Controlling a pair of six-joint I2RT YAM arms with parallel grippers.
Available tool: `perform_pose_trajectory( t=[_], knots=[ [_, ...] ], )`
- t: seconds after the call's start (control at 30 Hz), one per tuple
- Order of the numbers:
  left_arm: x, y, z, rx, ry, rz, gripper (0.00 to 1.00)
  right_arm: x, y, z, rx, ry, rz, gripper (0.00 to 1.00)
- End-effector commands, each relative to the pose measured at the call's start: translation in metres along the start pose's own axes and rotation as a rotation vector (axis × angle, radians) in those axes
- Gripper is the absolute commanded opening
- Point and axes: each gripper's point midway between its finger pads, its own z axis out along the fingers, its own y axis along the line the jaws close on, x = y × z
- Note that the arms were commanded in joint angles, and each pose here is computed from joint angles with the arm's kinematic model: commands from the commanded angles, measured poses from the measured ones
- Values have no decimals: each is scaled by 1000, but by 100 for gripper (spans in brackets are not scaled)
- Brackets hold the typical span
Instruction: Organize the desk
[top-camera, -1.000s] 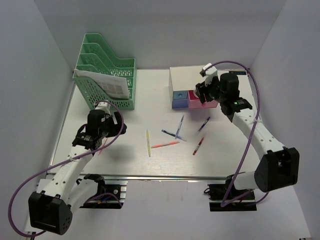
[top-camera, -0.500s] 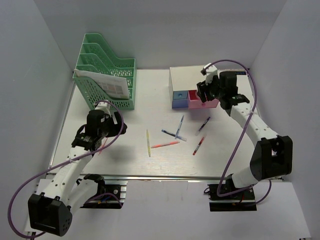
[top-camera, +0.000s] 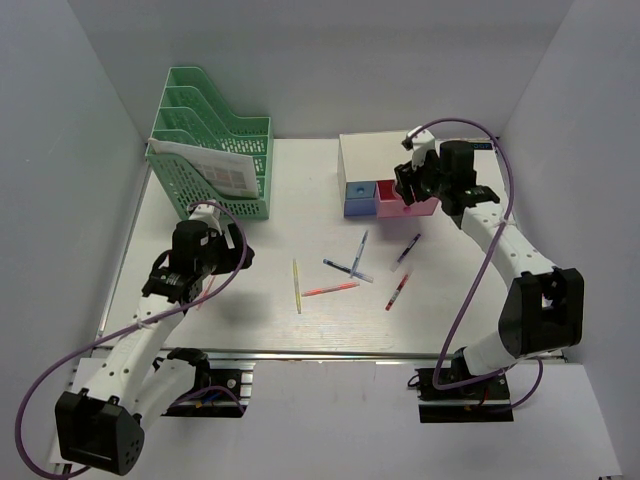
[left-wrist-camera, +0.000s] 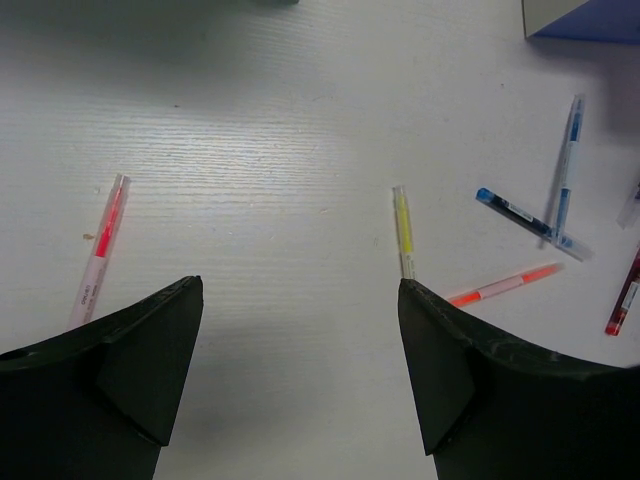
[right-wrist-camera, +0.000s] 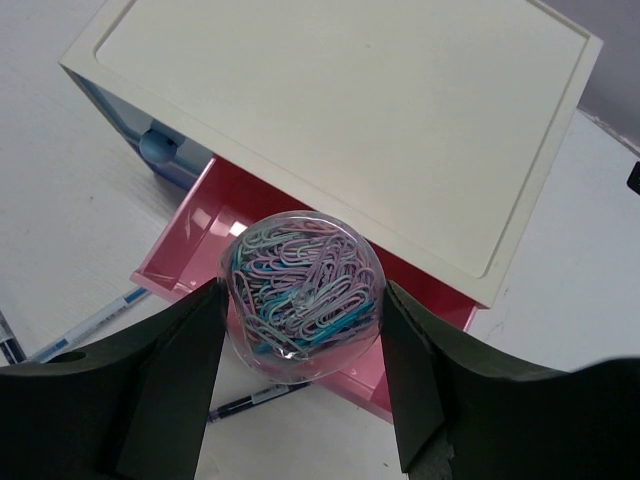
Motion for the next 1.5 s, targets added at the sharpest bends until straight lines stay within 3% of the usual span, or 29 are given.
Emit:
perform_pose_trajectory(
  t=[0.0,0.77,0.8,0.9,0.93,0.97,1.03,1.07,1.2,1.3,1.33,1.37,1.4,1.47],
  knots=[
    [-5,-7,-4,34,-30,14,89,-17,-1,-4,-35,-24,-18,0],
    [-6,-10,-6,49,-35,21,89,-1,10,5,-122,93,25,0],
    [-6,-11,-6,50,-36,20,88,-5,11,4,-127,95,27,3],
    [-6,-10,-6,49,-37,21,89,-5,9,10,-128,106,39,35],
    [-6,-10,-6,50,-36,21,89,-6,8,11,-125,106,40,58],
    [-6,-11,-6,50,-36,20,89,-5,5,12,-116,112,44,71],
    [-7,-11,-7,52,-41,22,88,-9,5,11,-112,103,42,89],
    [-7,-10,-6,48,-40,22,88,-12,4,9,-107,97,42,89],
    [-6,-10,-6,49,-37,20,89,-38,1,-10,-85,26,21,86],
    [-7,-11,-7,50,-40,20,89,-68,-2,-37,-52,-77,-16,73],
    [-6,-10,-7,49,-37,20,88,-74,5,-51,-76,-118,-43,51],
    [-6,-10,-7,49,-37,20,88,-79,8,-57,-85,-150,-68,35],
    [-6,-10,-7,48,-37,21,89,-77,11,-62,-91,-161,-89,0],
    [-7,-11,-7,50,-40,20,88,-55,33,-72,-184,-163,-178,0]
  ],
)
